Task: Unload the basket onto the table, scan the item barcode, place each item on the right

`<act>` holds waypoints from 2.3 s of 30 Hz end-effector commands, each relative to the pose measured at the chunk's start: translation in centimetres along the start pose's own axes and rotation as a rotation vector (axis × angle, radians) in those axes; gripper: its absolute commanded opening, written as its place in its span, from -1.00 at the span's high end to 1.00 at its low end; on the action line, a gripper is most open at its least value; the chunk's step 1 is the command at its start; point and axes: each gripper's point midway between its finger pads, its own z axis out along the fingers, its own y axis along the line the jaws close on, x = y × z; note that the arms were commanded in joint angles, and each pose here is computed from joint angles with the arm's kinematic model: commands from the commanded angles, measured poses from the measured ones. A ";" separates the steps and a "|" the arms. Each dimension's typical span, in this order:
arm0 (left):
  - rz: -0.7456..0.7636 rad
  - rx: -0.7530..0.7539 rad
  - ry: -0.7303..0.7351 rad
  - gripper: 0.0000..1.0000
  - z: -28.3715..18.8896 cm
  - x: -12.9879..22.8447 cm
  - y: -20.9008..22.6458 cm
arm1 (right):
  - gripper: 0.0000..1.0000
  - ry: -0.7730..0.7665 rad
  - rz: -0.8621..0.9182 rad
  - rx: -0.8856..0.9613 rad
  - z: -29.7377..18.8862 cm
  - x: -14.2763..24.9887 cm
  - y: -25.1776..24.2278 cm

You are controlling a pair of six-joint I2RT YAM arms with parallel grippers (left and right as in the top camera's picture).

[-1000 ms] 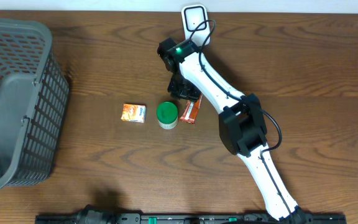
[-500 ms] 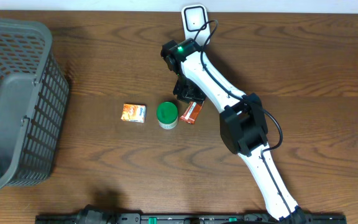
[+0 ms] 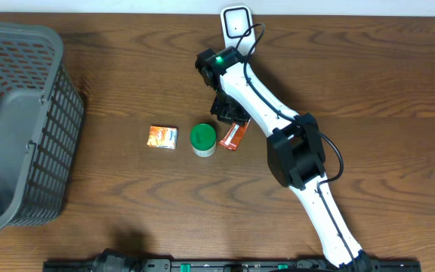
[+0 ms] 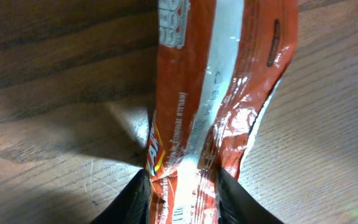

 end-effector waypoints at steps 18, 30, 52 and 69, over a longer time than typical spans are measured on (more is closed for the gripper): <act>0.010 -0.007 -0.007 -0.96 -0.2 -0.2 0.3 | 0.98 0.018 0.009 0.015 1.7 -0.2 -0.3; 0.010 -0.007 -0.007 -0.96 -0.2 -0.2 0.3 | 0.97 -0.049 -0.041 -0.118 -3.2 -1.4 1.9; 0.010 -0.007 -0.007 -0.96 -0.2 -0.2 0.3 | 0.55 0.113 0.039 -0.011 1.7 1.1 -0.4; 0.010 -0.007 -0.007 -0.96 -0.2 -0.2 0.3 | 0.24 0.084 0.005 -0.050 -0.3 -0.3 -0.6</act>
